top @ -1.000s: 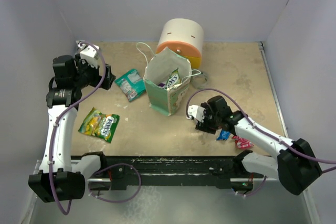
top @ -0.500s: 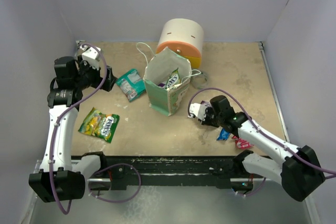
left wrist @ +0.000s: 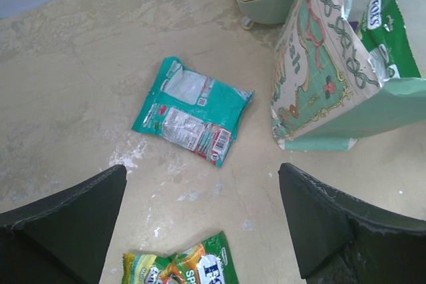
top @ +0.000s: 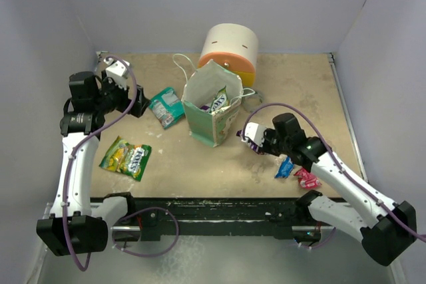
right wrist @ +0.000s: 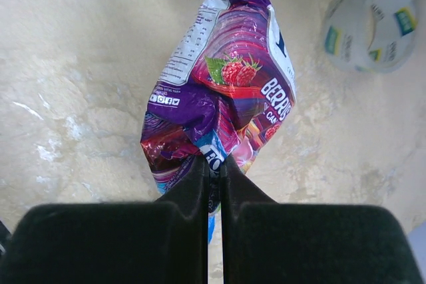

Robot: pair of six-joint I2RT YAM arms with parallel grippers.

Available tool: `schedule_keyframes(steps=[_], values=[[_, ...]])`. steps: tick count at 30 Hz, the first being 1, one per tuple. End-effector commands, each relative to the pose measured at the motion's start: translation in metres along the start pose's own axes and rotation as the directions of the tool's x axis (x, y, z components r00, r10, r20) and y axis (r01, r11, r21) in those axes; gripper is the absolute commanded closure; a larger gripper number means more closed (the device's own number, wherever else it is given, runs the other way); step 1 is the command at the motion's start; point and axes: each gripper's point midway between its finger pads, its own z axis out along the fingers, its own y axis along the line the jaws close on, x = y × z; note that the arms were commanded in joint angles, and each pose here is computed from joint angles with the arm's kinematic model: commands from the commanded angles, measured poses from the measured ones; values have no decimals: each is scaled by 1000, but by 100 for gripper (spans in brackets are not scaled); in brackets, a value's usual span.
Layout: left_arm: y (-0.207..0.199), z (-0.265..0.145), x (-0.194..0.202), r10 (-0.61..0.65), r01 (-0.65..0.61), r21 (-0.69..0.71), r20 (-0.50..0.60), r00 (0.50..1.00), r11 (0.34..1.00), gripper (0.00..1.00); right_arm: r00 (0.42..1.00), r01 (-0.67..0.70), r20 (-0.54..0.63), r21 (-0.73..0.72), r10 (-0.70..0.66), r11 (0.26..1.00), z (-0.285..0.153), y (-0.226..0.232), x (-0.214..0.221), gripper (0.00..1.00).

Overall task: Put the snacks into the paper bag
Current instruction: Pick up the snack from the center of the board, then place the snack in the paper bag.

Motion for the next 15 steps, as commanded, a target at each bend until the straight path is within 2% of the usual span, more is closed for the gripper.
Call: schedule_keyframes(steps=[1,8,15], values=[[-15,-5,-20,74,-78,106,36,997,991,2,990,9,142,-45,-3,999,-27,-5,-44,100],[-39,-14,-15,179,-169,264,-12,984,950,6,967,53,255,-292,24,955,-49,27,-80,100],[-84,-19,-7,315,-277,444,-12,949,852,8,896,138,442,-365,41,921,-84,25,-136,100]])
